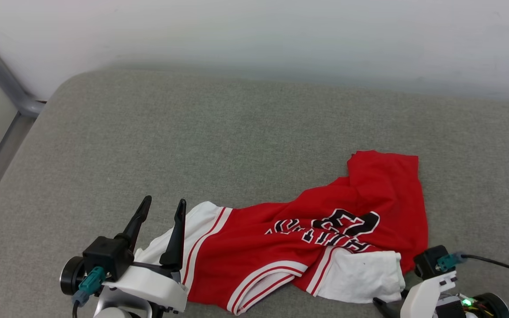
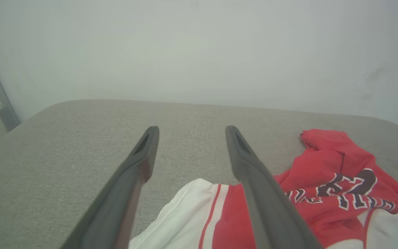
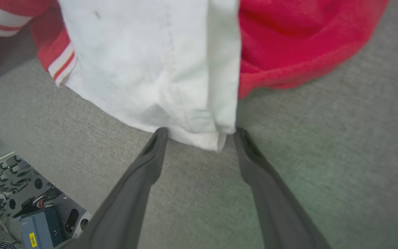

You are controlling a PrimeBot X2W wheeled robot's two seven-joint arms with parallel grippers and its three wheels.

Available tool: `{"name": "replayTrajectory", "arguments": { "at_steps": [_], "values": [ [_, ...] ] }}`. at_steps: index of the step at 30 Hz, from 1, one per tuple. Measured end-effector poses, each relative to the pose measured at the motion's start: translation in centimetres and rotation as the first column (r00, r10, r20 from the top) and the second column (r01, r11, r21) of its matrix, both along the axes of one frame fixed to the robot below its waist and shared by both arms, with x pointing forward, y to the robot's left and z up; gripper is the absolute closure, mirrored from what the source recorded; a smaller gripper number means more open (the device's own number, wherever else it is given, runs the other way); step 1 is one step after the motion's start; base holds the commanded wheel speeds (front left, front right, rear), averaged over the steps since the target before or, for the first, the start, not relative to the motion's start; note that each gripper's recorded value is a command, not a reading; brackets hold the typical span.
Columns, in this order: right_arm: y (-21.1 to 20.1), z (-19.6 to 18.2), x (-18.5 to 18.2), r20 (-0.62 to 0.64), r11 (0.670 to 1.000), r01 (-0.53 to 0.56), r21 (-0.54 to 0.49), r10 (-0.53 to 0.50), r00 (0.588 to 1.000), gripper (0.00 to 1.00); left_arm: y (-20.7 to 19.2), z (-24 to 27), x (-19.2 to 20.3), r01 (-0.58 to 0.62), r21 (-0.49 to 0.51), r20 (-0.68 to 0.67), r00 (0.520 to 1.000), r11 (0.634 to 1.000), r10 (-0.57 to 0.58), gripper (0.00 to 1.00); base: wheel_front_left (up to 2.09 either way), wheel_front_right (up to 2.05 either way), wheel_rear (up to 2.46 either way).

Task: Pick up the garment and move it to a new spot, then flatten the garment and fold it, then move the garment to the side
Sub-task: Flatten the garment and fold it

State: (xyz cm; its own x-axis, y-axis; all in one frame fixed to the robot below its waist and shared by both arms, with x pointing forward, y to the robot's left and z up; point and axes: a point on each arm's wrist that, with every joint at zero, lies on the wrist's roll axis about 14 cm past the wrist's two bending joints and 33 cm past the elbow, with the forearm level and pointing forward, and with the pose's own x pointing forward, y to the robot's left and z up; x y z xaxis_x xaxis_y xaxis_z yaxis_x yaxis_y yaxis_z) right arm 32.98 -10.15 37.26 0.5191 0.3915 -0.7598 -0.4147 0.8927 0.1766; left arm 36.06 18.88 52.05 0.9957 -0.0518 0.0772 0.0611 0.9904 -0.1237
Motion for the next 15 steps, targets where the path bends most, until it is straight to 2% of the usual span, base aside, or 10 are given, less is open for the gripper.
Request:
{"name": "replayTrajectory", "arguments": {
  "at_steps": [3,4,5,6,10,15],
  "values": [
    [0.3,-1.7,-0.6,-0.075,1.0,-0.025,-0.013,0.024,0.997,0.0,0.5,-0.4,0.1,-0.015,0.0,-0.012,1.0,1.0,0.015,0.0,0.0,0.0,0.0],
    [0.3,-2.0,-0.8,-0.094,0.999,-0.033,-0.017,0.031,0.995,0.42,0.6,-0.5,0.1,-0.019,0.001,-0.014,1.0,1.0,0.019,0.0,0.0,0.0,0.0],
    [0.4,-2.2,-0.8,-0.104,0.999,-0.034,-0.013,0.032,0.994,0.65,0.7,-0.5,0.1,-0.024,0.002,-0.016,1.0,1.0,0.024,0.0,0.0,0.0,0.0],
    [0.5,-2.3,-0.8,-0.11,0.999,-0.036,-0.01,0.034,0.993,1.0,0.8,-0.6,0.2,-0.026,0.002,-0.018,0.999,1.0,0.026,0.0,0.0,0.0,0.0],
    [0.7,-2.1,-0.7,-0.101,0.999,-0.031,0.012,0.032,0.994,1.0,0.7,-0.5,0.5,-0.027,0.0,-0.013,1.0,1.0,0.027,0.0,0.0,0.0,0.0],
    [0.2,0.6,1.0,0.023,0.999,0.006,0.048,-0.008,1.0,1.0,0.3,-0.4,0.5,-0.015,-0.002,-0.007,1.0,1.0,0.015,0.0,0.0,0.0,0.0]
  ]
}}
